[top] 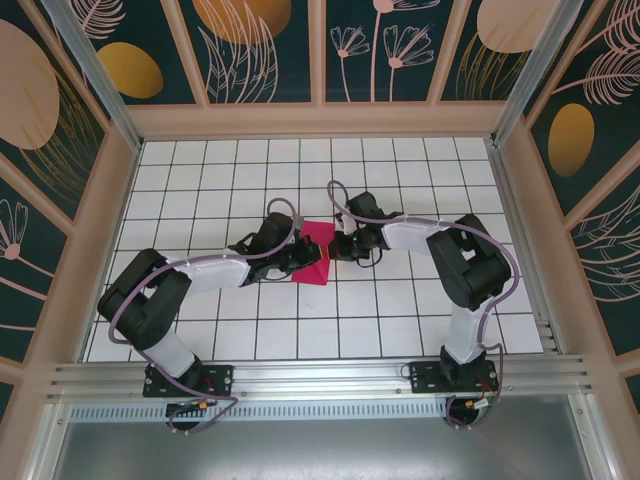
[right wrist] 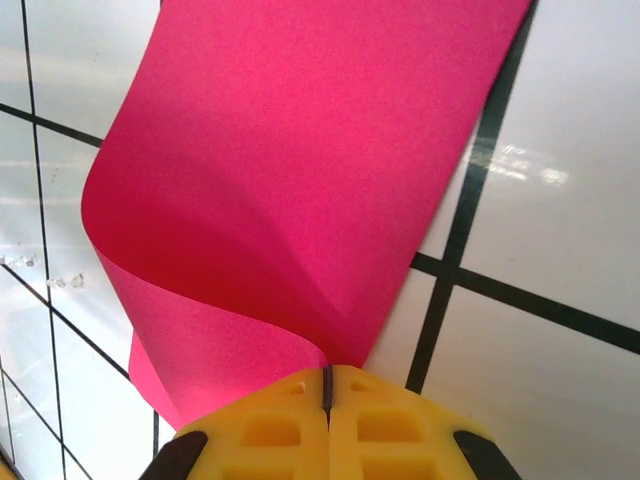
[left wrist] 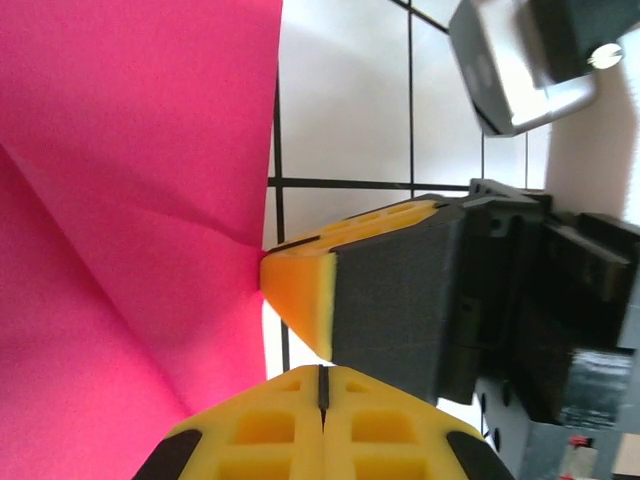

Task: Fold a paper plane with a square sheet of paper (pick it up from the middle)
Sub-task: Fold the triangle a second time at the center of the table.

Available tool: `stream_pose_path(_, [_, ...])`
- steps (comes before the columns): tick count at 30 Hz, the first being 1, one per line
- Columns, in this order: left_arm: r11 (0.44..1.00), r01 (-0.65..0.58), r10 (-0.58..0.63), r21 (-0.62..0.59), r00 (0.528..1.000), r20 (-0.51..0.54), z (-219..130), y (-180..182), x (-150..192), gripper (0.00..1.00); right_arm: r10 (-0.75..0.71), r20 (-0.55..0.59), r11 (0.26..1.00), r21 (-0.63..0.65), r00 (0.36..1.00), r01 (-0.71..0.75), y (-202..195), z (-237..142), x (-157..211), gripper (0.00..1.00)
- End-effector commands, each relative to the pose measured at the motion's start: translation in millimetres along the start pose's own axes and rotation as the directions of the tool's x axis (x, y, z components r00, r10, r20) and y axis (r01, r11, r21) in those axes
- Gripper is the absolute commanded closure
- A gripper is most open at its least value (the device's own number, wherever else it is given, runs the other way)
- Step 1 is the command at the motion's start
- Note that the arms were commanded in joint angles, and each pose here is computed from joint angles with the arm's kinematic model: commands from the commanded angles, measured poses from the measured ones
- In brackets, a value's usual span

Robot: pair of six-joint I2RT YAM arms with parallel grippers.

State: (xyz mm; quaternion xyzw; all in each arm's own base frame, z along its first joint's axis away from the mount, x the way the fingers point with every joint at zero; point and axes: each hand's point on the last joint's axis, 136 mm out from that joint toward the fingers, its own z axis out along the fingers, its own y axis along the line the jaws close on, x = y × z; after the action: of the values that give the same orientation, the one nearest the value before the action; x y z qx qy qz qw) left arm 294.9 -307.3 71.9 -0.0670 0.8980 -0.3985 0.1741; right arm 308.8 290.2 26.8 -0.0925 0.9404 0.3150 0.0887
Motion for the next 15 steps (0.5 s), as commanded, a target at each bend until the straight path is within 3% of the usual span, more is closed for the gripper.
stream_pose_path(1, [0.999,0.014,-0.014,0.032,1.0,-0.011,6.1,-2.5,1.5,0.96,-0.022,0.022,1.0,0.008,1.0,0.021,-0.9,0.1,-12.2,1.0])
stream_pose_path(15, [1.0,0.023,-0.023,-0.018,0.999,-0.043,25.4,13.1,4.7,0.97,-0.03,0.027,1.0,0.003,0.999,0.029,-2.3,4.4,-18.7,1.0])
